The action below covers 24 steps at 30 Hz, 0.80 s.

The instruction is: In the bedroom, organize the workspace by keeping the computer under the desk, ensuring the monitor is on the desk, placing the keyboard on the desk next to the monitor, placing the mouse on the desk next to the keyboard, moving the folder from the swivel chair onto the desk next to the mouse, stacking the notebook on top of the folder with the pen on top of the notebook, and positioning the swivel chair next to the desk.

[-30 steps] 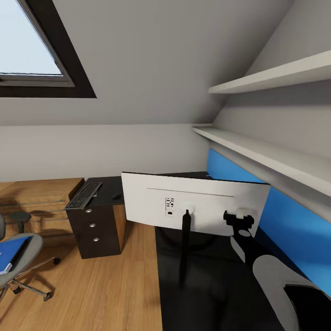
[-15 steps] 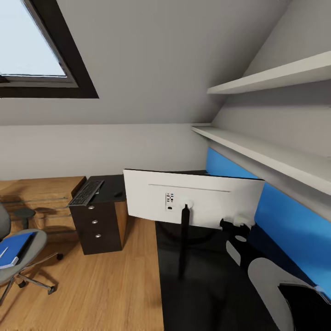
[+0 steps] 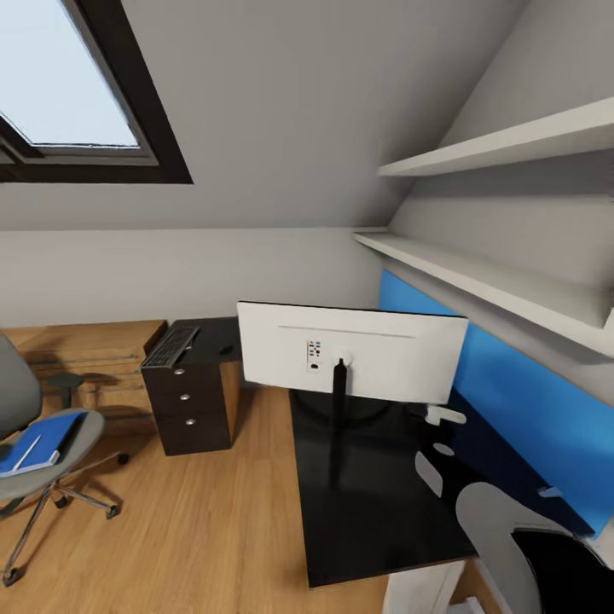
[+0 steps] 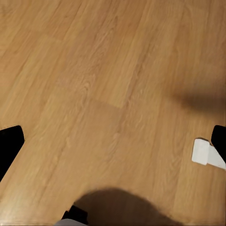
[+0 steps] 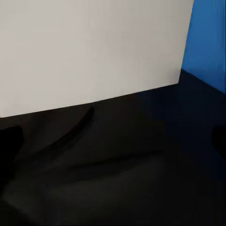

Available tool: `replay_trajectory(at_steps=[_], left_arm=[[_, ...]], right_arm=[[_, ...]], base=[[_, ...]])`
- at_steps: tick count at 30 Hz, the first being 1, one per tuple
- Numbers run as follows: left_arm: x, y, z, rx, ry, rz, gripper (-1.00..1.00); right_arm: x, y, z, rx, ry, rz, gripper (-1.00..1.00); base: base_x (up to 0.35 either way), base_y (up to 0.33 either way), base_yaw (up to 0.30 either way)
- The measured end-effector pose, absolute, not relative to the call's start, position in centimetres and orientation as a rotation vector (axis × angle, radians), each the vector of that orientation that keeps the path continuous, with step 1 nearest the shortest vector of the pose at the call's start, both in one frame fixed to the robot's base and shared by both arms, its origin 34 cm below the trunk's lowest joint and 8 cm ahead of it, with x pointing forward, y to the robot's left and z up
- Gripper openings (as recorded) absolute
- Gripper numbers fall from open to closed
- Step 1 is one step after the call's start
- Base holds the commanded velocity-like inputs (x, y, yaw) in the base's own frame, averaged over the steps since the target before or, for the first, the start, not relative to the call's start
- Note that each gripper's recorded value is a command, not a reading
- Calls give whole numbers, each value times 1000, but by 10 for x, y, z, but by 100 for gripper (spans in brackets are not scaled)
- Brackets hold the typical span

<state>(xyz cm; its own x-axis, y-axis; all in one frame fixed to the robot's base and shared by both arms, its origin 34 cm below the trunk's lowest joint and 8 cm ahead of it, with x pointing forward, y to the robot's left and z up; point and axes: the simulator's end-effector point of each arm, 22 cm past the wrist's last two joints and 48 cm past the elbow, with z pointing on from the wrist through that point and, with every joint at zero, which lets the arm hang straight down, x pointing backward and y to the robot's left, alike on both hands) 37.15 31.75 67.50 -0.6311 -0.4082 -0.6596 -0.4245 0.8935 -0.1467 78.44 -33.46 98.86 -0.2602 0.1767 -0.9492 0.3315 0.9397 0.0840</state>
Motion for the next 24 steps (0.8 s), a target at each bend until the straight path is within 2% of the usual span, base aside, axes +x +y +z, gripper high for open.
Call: replay_trajectory(at_steps=[10, 19, 24], left_arm=[[372, 318, 675, -594, 2325, 29, 100], [371, 318, 675, -594, 2325, 30, 100], [371, 318, 675, -595, 2324, 30, 100]], right_arm=[[780, -330, 980, 361, 1847, -145, 100], [778, -304, 973, 332, 1864, -115, 100], [777, -286, 970, 285, 1877, -110, 100]], base=[[-321, 41, 0], [-280, 207, 0], [-174, 265, 0]])
